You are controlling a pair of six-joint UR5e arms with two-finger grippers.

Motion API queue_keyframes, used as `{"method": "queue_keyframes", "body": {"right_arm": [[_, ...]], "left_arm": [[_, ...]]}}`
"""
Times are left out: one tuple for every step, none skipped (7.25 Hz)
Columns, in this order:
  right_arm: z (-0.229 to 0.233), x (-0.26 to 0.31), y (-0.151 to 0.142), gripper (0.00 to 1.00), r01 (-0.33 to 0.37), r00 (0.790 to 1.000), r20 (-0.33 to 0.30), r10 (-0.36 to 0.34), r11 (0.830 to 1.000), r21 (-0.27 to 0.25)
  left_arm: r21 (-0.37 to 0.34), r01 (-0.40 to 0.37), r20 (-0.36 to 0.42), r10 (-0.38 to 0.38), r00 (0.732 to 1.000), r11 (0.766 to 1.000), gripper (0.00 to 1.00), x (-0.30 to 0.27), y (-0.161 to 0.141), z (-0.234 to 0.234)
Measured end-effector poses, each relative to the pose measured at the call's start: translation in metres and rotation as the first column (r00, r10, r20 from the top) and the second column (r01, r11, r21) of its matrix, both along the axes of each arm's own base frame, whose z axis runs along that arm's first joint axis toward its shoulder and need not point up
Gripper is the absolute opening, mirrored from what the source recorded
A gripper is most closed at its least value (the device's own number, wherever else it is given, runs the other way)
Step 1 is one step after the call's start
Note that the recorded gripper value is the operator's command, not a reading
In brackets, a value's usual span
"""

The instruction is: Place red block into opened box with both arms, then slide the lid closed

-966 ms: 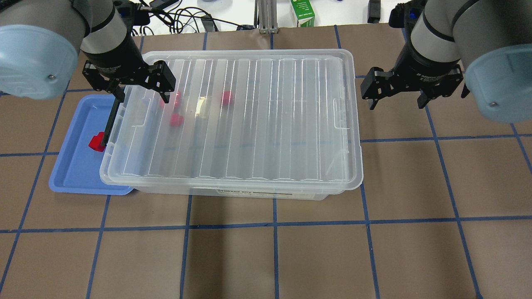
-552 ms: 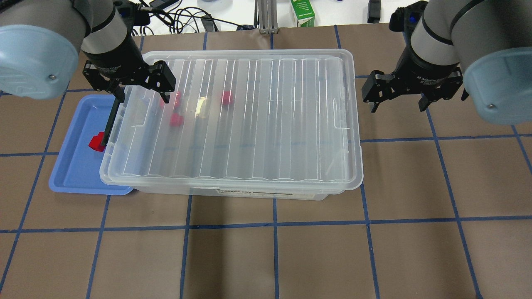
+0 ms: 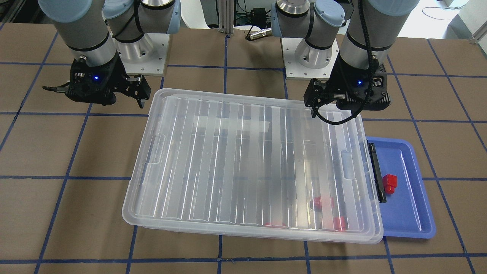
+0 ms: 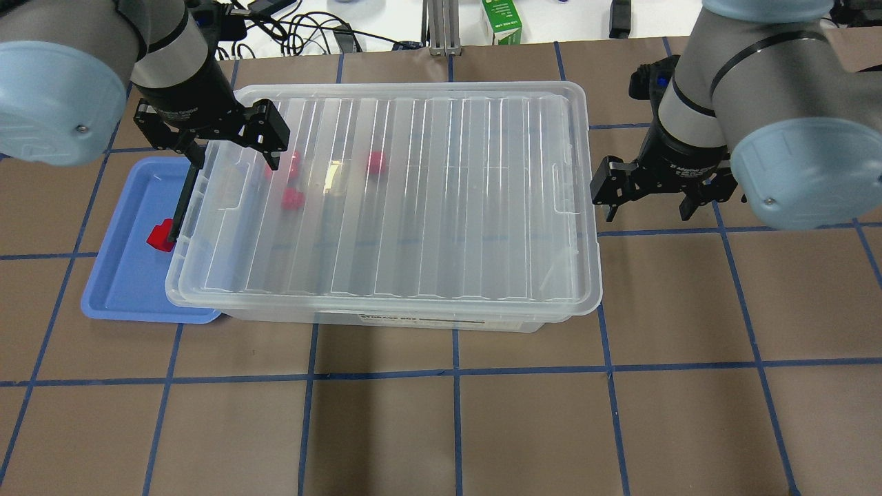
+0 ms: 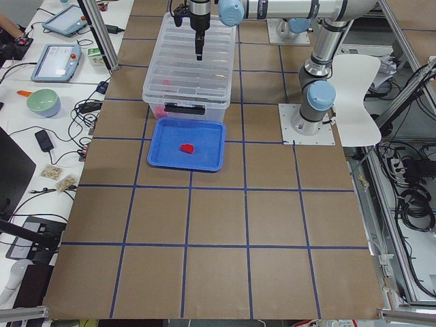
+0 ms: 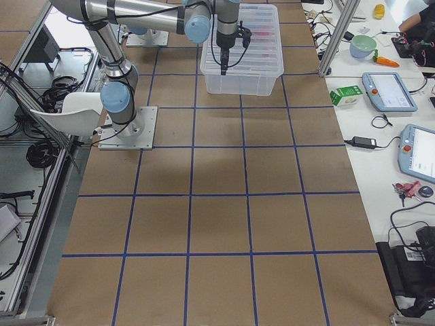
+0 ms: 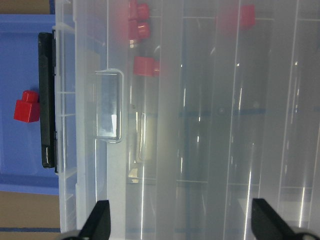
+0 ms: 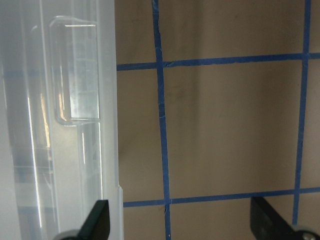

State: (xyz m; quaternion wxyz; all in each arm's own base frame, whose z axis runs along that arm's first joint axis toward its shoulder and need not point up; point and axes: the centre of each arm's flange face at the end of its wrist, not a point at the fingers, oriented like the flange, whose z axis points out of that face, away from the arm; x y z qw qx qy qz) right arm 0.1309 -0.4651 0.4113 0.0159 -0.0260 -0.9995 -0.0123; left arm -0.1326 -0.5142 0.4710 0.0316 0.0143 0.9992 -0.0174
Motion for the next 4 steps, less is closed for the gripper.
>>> {"method": "queue_keyframes", "body": {"right_arm": [[-0.002,0.001,-0.01,1.0,0.0,1.0,0.006,0.001,0.999,-0.052],[-0.007,0.002,-0.026,1.0,-0.003,1.0,0.01,0.004,0.994,-0.112],[-0.018,0.003,-0.038,1.0,-0.005,1.0,0.01,0.006,0.991,-0.136],[-0.03,0.004,-0.045,1.0,-0.006,1.0,0.011,0.007,0.991,-0.134]], "left_arm": [[0.0,0.0,0.001,0.0,1.0,1.0,1.0,0.0,0.0,0.0],[0.002,0.0,0.001,0.0,1.0,1.0,1.0,0.0,0.0,-0.001],[0.004,0.0,0.001,0.0,1.0,1.0,1.0,0.0,-0.001,-0.002],[0.005,0.0,0.001,0.0,1.0,1.0,1.0,0.0,-0.001,-0.002]]}}
